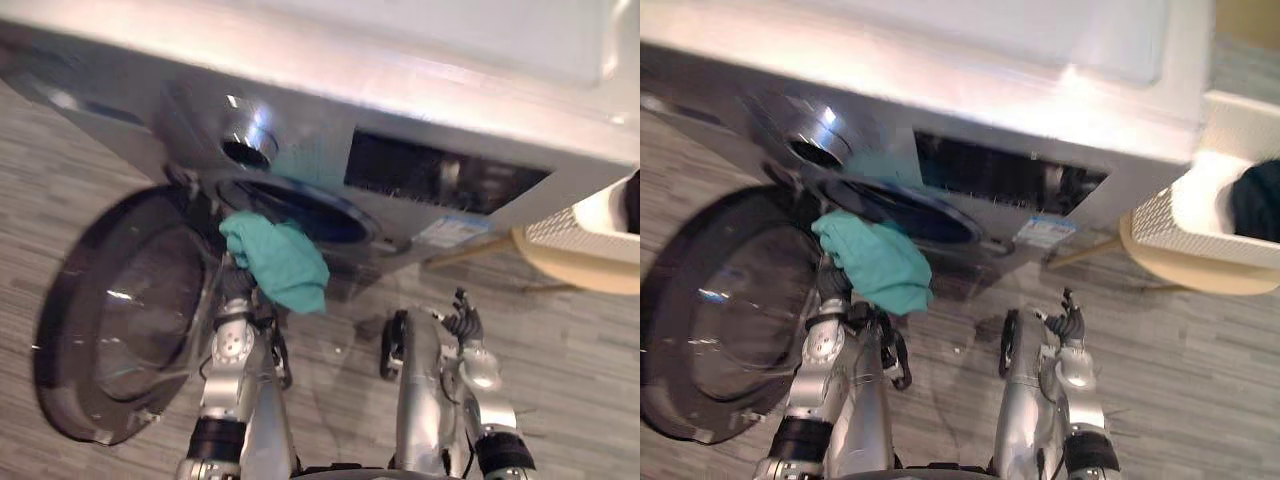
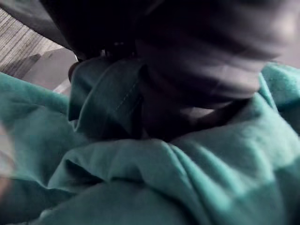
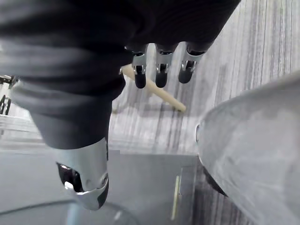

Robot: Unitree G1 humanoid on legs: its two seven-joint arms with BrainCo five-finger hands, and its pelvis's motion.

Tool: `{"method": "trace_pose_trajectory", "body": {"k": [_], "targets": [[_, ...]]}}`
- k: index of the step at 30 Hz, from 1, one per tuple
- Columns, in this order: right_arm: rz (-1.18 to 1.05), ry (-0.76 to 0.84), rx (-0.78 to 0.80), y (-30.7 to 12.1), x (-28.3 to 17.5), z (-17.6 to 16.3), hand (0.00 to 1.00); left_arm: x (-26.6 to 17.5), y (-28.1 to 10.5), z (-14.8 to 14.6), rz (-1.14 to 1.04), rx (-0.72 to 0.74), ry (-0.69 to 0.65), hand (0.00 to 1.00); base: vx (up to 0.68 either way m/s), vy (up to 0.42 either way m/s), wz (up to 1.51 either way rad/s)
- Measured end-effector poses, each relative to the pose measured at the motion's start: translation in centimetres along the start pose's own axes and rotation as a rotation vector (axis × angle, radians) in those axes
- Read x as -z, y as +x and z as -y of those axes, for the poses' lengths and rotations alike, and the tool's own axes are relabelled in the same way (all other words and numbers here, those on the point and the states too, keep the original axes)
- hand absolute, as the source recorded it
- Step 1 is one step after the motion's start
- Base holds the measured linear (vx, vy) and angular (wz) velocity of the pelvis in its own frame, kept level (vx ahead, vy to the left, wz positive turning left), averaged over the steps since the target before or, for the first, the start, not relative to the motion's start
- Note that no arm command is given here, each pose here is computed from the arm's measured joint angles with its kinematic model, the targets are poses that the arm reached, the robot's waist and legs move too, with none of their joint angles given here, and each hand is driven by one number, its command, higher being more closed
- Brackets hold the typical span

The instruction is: Pick up the laundry basket with both hands and put the clothes into the washing machine.

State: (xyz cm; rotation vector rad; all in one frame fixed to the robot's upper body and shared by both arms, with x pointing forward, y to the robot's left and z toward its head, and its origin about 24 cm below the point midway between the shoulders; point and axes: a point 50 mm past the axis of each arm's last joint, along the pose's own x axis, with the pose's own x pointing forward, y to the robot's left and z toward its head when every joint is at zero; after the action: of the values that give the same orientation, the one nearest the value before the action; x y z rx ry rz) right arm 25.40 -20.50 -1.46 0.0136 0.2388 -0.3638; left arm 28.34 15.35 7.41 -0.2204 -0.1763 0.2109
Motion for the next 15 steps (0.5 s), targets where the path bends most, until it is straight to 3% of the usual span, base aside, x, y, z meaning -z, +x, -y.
{"method": "trace_pose_trajectory", "body": {"k": [7, 10, 15], "targets": [[0.168, 0.091, 0.067, 0.0, -3.7, 0.8, 0.0, -3.2, 2.3, 3.3, 0.13, 0.042, -0.01, 1.0, -0.04, -0.08, 0.06], [0.189, 0.088, 0.076, 0.1, -4.0, 1.2, 0.0, -5.6, 3.6, 4.8, 0.239, 0.098, 0.068, 1.0, -0.02, -0.075, 0.03], [0.249, 0.102, 0.056, -0.2, -4.7, 0.9, 0.0, -14.4, 6.5, 8.3, 0.623, 0.164, 0.325, 1.0, -0.03, -0.059, 0.0]]}}
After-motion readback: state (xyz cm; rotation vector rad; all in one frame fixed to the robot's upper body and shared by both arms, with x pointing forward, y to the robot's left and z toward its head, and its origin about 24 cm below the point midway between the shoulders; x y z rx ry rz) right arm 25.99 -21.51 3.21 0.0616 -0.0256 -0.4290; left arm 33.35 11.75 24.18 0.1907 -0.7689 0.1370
